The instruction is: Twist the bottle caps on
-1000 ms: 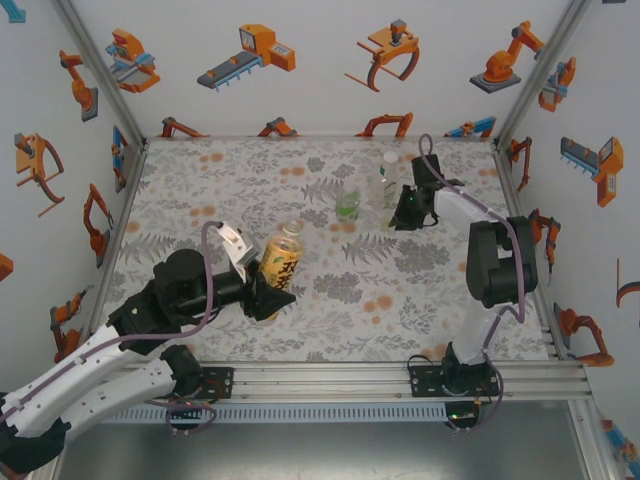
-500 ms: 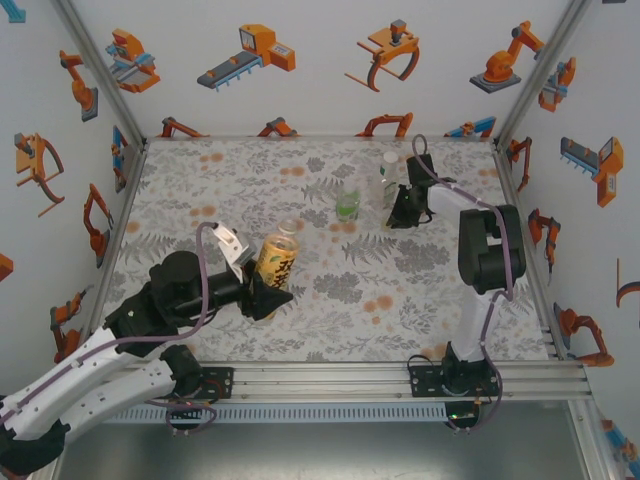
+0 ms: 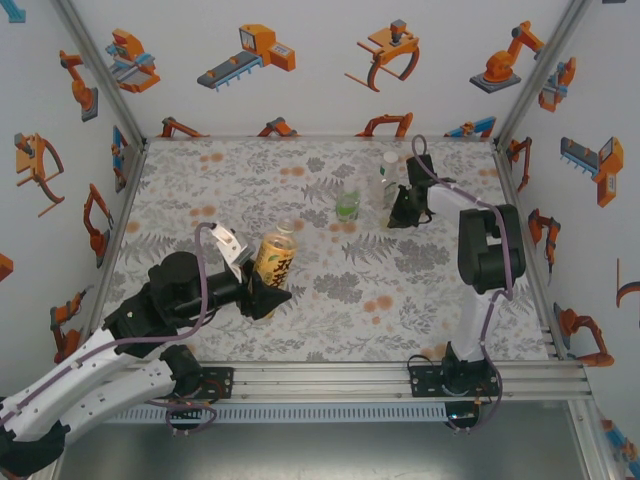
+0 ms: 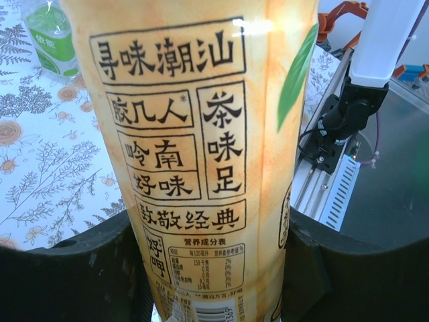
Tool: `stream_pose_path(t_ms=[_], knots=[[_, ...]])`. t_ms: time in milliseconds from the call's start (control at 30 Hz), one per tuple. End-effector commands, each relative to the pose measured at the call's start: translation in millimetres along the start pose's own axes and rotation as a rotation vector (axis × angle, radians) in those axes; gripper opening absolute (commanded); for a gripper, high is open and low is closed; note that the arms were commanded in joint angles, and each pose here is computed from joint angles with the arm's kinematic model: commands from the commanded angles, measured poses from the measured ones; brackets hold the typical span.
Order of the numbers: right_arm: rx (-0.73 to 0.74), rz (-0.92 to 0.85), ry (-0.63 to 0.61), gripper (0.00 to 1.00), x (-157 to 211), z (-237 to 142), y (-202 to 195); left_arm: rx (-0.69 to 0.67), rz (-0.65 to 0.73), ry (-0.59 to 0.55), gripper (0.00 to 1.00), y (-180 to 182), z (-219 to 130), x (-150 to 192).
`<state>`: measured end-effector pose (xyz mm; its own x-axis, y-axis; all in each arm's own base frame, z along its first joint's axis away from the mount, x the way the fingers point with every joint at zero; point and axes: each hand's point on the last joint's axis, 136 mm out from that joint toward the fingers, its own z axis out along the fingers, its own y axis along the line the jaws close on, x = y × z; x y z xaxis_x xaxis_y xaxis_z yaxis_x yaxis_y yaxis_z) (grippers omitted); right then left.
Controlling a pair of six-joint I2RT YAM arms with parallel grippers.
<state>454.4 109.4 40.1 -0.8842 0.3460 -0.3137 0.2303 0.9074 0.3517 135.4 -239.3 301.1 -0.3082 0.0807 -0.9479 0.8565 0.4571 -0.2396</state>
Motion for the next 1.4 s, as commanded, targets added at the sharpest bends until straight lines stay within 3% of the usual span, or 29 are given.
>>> stream_pose_path(t_ms=[0,300,633,1000,1367], knots=[[0.01,-0.019,-0.013,0.06,4.0,-17.9,-3.3,-0.01,-0.007,-0.012,0.04,1.8,-1.9,-1.4],[-0.007,-0.048,0.031,0.03,46.8,-61.9,-6.8,-0.025,-0.003,-0.037,0.04,3.9,-4.0,-6.8],[-0.024,-0.144,0.081,0.03,128.8,-94.8,25.4,-0.049,-0.022,-0.043,0.04,10.2,3.0,-5.1],[-0.004,-0.261,0.12,0.01,205.2,-79.5,72.0,-0.036,-0.028,-0.035,0.04,10.1,16.4,-6.8],[0.05,-0.312,0.169,0.02,218.4,-61.6,77.2,-0.016,-0.037,-0.016,0.04,8.3,26.8,-5.8]])
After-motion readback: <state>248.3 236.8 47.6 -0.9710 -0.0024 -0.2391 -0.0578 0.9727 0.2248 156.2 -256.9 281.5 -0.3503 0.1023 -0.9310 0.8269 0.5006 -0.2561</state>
